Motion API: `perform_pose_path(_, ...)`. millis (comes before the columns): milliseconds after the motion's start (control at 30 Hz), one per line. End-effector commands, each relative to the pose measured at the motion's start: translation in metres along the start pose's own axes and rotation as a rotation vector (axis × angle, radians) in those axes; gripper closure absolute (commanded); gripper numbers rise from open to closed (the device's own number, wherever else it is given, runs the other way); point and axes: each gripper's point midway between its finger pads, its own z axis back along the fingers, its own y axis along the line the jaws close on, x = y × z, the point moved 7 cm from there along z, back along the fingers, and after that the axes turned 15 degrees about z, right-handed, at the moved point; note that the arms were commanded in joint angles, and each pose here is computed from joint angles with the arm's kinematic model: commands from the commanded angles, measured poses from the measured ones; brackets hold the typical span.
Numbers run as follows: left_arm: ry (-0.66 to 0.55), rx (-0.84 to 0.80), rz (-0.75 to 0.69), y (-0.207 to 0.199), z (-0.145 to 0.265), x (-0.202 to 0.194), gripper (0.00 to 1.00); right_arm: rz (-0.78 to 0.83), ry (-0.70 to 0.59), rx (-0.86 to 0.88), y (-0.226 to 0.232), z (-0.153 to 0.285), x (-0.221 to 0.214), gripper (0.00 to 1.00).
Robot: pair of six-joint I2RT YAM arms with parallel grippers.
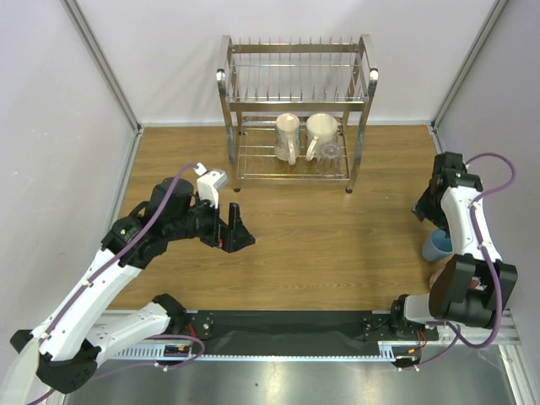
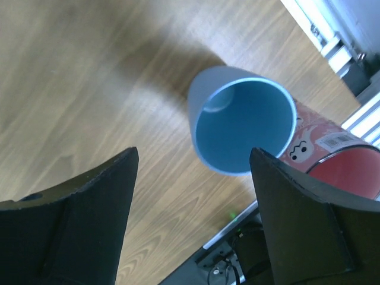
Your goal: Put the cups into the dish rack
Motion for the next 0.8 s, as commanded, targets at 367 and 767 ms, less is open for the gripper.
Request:
perform_pose_path(367, -0.122, 0.075, 0.118, -0.011, 0.017, 0.024, 0.00, -0.130, 0.038, 0.043, 0.015, -0.046, -0.019, 0.57)
perform_pose_path(767, -0.362, -0.224, 0.298, -0.053, 0.015, 0.062, 0.00, -0.253, -0.179, 0.716, 0.089, 0.094, 0.043, 1.00)
